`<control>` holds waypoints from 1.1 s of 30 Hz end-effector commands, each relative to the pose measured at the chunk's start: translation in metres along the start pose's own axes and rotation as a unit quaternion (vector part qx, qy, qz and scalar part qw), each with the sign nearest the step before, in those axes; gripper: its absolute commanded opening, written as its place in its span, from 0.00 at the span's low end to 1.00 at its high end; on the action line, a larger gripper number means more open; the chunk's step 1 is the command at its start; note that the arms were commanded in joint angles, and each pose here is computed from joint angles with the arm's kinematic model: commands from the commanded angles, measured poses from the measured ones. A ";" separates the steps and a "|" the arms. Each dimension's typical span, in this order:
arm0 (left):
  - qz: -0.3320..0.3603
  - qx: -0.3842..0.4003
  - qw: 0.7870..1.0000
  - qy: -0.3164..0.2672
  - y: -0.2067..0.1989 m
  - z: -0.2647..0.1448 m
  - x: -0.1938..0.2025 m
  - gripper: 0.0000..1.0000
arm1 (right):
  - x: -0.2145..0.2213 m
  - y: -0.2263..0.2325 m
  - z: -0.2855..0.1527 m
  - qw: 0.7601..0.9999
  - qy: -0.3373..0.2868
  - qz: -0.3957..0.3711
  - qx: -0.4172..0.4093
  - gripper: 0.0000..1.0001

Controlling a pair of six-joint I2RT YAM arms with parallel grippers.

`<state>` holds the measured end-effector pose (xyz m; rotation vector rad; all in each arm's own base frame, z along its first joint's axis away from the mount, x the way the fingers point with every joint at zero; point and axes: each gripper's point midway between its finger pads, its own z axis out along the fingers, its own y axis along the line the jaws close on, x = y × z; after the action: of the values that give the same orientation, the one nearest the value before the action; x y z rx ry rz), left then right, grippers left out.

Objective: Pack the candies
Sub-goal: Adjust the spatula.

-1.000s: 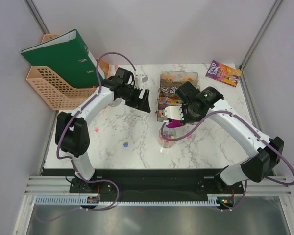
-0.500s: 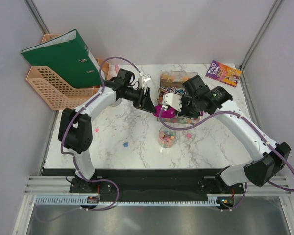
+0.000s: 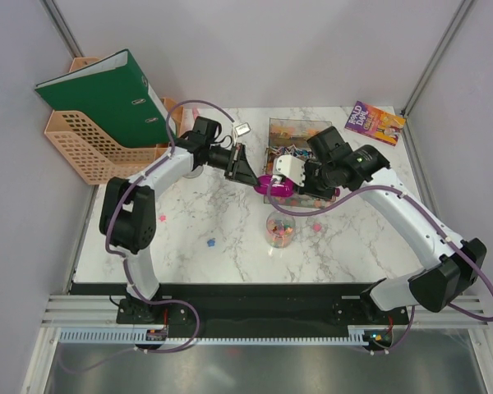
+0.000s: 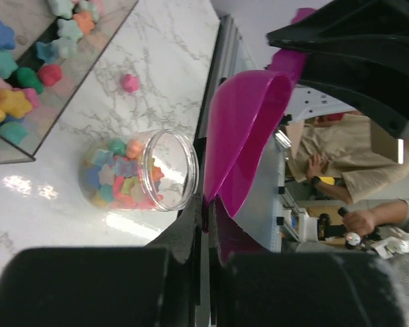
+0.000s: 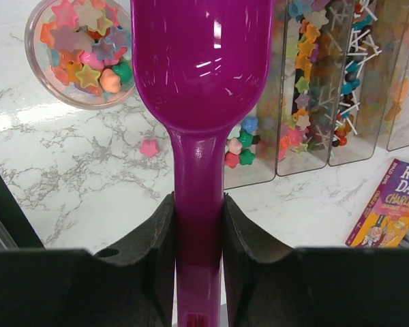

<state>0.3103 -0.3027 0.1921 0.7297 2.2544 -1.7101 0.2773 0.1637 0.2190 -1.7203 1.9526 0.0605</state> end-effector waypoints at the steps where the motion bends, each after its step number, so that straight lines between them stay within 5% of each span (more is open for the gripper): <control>1: -0.024 0.117 0.993 0.017 -0.027 -0.005 0.005 0.02 | -0.005 0.006 0.009 1.000 -0.019 0.005 -0.011 0.01; 3: -0.029 0.145 0.989 0.026 -0.029 -0.007 0.013 0.02 | -0.003 0.009 0.009 1.000 -0.022 0.009 -0.008 0.05; 6: -0.031 0.173 0.984 0.033 -0.029 -0.012 0.023 0.02 | -0.001 0.014 0.007 0.999 -0.046 0.020 -0.010 0.29; 7: -0.030 0.180 0.983 0.032 -0.028 -0.015 0.024 0.02 | -0.001 0.015 0.008 0.998 -0.061 0.024 -0.008 0.48; 10: -0.039 0.194 0.980 0.034 -0.027 -0.019 0.029 0.02 | -0.004 0.024 -0.008 0.991 -0.135 0.024 -0.010 0.64; 16: -0.052 0.213 0.975 0.039 -0.025 -0.021 0.033 0.02 | -0.014 0.049 -0.041 0.957 -0.288 -0.004 -0.038 0.65; 33: -0.054 0.214 0.975 0.041 -0.029 -0.023 0.034 0.02 | -0.017 0.037 -0.030 0.943 -0.319 0.042 -0.090 0.54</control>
<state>0.2881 -0.2871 0.1749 0.6950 2.1757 -2.0709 0.2321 0.1648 0.2222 -1.4588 1.6576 0.6929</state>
